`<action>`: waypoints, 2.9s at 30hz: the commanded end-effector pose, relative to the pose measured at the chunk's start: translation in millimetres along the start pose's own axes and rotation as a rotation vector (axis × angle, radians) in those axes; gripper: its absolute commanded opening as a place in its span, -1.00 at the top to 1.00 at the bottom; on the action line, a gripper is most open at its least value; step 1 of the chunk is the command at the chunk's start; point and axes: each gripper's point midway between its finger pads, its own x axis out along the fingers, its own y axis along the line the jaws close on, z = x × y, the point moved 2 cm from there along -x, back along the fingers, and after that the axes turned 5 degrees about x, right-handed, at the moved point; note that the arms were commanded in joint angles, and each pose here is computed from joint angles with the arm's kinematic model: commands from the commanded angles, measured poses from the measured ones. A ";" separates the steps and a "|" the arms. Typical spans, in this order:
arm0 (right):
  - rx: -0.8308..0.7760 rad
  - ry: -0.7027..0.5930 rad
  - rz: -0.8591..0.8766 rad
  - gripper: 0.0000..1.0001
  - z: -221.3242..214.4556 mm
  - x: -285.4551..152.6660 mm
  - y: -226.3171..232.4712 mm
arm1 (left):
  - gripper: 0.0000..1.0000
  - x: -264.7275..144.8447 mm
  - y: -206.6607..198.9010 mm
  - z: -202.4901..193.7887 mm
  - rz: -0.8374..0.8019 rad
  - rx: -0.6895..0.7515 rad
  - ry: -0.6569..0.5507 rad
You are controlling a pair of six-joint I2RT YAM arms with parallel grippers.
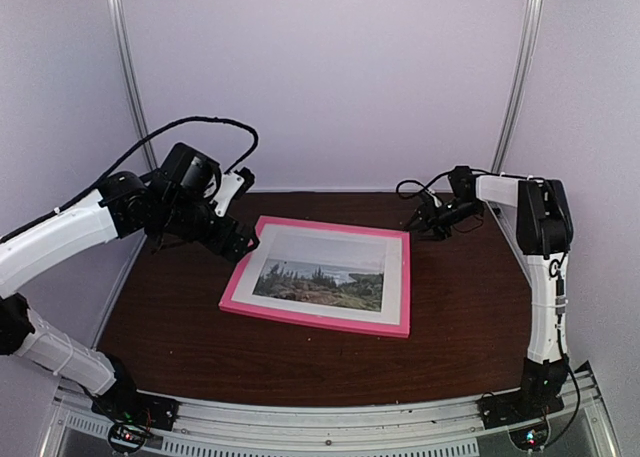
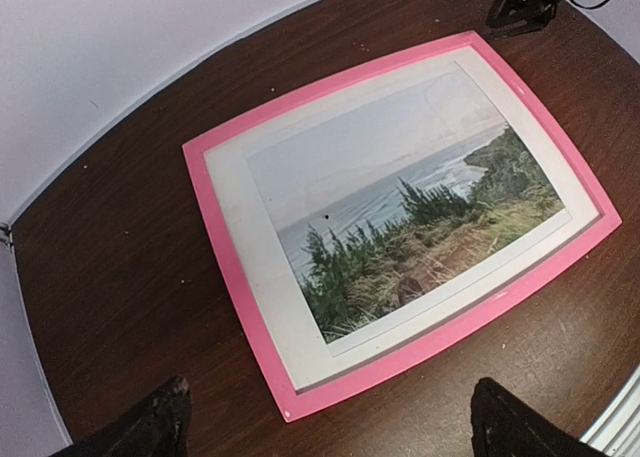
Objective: Put the photo into the frame
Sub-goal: Turn over the photo frame, then reset both arms
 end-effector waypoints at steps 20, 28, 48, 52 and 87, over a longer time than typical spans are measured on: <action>-0.324 -0.424 -0.680 -0.65 -59.1 -138.1 78.3 | -0.95 -2.3 90.0 -24.3 0.326 -0.317 -0.054; -0.434 -0.426 -0.722 -0.99 -103.5 -139.6 103.1 | -0.95 -16.9 108.8 -55.2 0.348 -0.415 -0.060; -0.500 -0.676 -0.753 -0.99 -147.1 -192.1 108.2 | -0.95 -39.9 122.2 -83.2 0.482 -0.471 -0.187; -0.522 -0.730 -0.723 -0.99 -154.6 -201.6 113.2 | -0.95 -44.6 118.8 -79.2 0.455 -0.459 -0.250; -0.543 -0.833 -0.653 -0.99 -169.0 -207.0 111.0 | -0.95 -44.6 107.4 -84.3 0.388 -0.439 -0.290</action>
